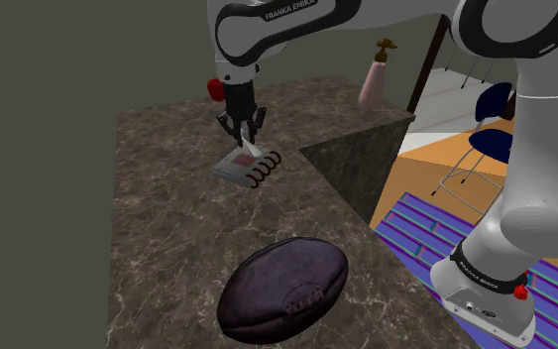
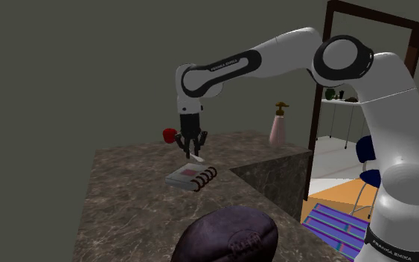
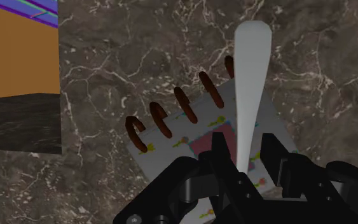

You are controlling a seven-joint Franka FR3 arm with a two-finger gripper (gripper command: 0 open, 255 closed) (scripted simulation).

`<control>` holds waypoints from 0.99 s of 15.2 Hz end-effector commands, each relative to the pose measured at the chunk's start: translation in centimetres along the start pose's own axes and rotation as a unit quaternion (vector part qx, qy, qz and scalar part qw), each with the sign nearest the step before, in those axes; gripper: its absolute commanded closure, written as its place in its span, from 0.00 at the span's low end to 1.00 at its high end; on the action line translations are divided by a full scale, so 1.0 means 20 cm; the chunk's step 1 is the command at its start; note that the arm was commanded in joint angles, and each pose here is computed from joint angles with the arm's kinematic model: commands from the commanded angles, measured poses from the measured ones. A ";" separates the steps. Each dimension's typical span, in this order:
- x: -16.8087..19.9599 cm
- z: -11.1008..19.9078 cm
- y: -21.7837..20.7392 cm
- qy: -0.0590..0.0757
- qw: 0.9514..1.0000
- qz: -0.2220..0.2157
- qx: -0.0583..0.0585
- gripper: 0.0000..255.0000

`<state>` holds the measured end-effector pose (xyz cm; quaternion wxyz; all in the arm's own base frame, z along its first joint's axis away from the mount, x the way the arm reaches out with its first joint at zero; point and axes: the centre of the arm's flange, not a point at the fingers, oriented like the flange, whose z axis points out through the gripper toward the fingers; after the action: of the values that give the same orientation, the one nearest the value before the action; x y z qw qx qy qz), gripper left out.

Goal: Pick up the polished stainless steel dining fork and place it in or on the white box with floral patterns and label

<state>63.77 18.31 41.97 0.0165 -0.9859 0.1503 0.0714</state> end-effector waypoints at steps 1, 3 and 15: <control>0.07 0.03 0.06 0.000 1.000 -0.001 0.000 1.00; 0.08 0.08 0.06 0.000 1.000 -0.001 0.000 1.00; 0.11 0.28 0.07 0.000 1.000 -0.001 0.000 1.00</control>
<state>64.67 16.69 36.14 0.0166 -0.9861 0.1495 0.0710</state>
